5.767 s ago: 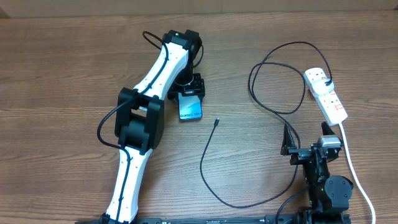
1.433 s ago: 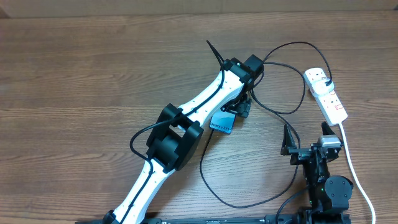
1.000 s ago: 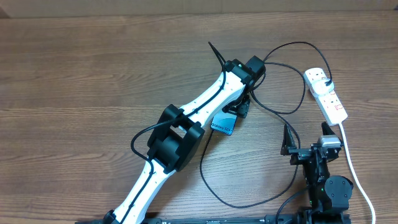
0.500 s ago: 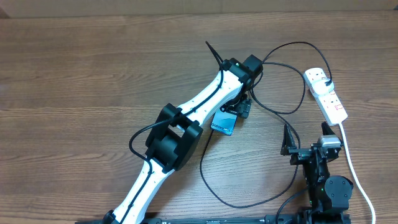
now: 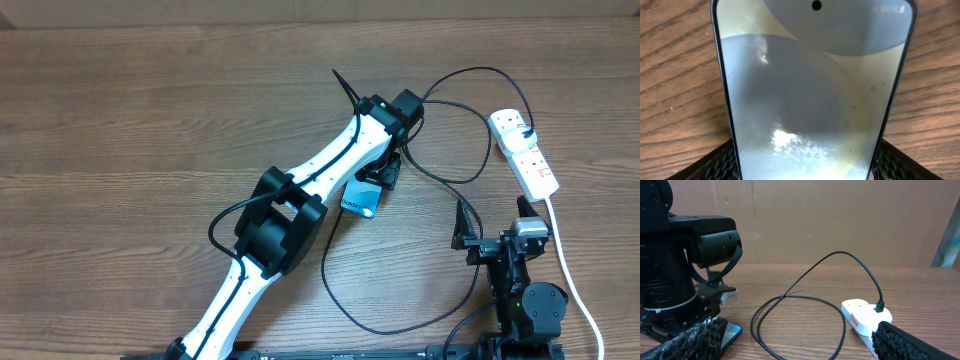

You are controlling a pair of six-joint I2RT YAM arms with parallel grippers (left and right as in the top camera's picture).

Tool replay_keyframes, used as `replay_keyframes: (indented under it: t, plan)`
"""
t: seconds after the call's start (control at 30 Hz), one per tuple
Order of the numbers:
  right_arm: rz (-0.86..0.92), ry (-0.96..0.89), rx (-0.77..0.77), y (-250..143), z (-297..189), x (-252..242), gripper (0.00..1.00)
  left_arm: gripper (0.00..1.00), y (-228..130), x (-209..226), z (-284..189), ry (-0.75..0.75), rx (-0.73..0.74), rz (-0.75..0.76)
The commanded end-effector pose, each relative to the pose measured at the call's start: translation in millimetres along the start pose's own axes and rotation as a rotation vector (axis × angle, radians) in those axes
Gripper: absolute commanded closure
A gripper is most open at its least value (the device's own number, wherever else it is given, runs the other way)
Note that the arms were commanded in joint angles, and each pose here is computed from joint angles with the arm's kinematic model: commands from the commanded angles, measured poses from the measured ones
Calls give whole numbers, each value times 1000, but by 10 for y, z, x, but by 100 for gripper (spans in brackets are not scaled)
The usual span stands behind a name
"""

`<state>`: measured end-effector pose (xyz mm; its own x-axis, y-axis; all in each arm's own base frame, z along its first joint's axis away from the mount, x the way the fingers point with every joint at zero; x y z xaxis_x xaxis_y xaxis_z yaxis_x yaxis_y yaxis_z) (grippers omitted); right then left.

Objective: Plug charger to phone and switch on socket
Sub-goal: 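Carry the held phone up and left, away from the cable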

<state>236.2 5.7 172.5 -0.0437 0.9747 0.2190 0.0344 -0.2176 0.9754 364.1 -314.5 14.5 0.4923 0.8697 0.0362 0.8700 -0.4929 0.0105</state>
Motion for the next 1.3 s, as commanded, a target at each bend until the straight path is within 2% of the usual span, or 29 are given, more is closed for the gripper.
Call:
replay_keyframes:
  t: [0.0,0.3,0.53,0.7,0.8,0.83,0.97,1.03,1.27]
  plan:
    - [2,-4,-4,-16,2,-10,0,26,-43,54,-3,23,27,12]
    - [2,-4,-4,-16,2,-10,0,27,158,193,-544,-17,-43,-35]
    - [2,-4,-4,-16,2,-10,0,26,222,209,-879,-190,-65,-86]
    - [2,-4,-4,-16,2,-10,0,27,242,176,-1113,-431,-61,-122]
    - [2,-4,-4,-16,2,-10,0,27,271,170,-1331,-691,-59,-149]
    - [2,-4,-4,-16,2,-10,0,27,293,230,-1444,-801,-64,-178]
    - [2,-5,-5,-16,2,-11,0,26,338,407,-1690,-1004,-87,-231]
    - [2,-4,-4,-16,2,-10,0,26,368,557,-1907,-1162,-114,-263]
    - [2,-4,-4,-16,2,-10,0,26,385,953,-2359,-1460,-184,-316]
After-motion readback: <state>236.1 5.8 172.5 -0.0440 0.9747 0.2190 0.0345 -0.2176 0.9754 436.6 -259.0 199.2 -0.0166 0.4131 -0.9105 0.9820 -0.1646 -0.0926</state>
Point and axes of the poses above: each gripper's point midway between its finger pads, its own z axis out along the fingers, its own x axis along the line the jaws close on, y = z × x, the point moved 1 cm from there along -z, back along the fingers, and after that the axes turned 13 degrees about z, right-handed, at the moved point
